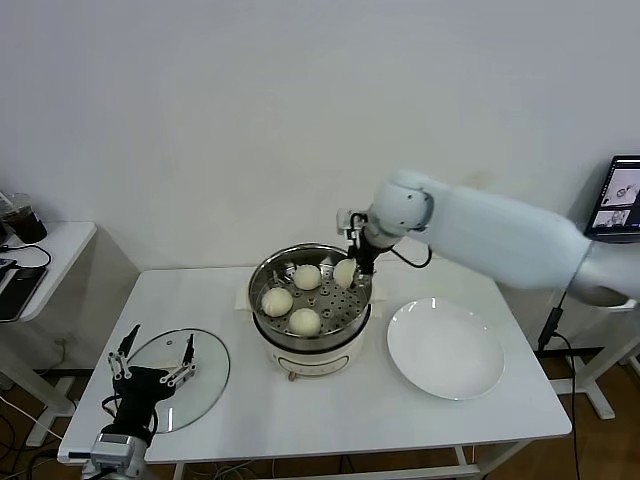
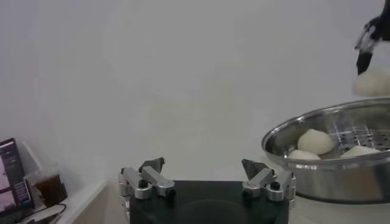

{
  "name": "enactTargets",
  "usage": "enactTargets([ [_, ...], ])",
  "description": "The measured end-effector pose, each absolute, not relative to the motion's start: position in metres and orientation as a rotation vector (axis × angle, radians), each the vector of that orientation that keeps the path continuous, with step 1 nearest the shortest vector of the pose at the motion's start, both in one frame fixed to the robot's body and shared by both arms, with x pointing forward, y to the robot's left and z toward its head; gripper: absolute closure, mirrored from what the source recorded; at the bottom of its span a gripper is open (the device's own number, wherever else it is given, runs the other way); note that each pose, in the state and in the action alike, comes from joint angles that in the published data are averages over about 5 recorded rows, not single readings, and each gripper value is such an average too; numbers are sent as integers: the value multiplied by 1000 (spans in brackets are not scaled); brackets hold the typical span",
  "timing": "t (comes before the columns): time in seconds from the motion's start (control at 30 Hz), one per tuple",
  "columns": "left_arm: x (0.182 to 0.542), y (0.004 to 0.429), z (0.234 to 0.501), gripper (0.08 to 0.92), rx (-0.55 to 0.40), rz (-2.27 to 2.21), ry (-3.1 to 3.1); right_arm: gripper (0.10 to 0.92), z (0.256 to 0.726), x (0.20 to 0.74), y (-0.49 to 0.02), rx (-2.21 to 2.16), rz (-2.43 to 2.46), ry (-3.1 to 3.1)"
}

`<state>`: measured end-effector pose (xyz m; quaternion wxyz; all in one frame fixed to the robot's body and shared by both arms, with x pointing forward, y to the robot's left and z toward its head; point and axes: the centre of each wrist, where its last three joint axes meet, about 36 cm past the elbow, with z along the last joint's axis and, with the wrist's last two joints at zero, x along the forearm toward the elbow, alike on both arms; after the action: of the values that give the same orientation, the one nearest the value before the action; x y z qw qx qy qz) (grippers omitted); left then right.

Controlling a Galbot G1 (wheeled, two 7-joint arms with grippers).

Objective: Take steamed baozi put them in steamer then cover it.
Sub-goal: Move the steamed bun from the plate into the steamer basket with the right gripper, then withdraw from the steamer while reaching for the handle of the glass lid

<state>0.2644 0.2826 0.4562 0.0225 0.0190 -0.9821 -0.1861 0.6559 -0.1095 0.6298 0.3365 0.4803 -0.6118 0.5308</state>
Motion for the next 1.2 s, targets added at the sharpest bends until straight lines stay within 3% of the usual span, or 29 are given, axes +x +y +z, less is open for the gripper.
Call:
enactTargets([
  [0.4, 266, 284, 454, 177, 64, -577, -3040, 352, 588, 662, -93, 1219, 1323, -1586],
  [0.6, 266, 283, 454, 177, 65, -571, -3041, 243, 582, 663, -93, 1203, 1310, -1598],
  [0.77, 267, 284, 453, 177, 65, -574, -3040, 201, 591, 664, -95, 1197, 1304, -1629],
  [1.2, 268, 281, 456, 177, 51, -571, -3052, 200, 652, 646, -143, 1193, 1262, -1810],
])
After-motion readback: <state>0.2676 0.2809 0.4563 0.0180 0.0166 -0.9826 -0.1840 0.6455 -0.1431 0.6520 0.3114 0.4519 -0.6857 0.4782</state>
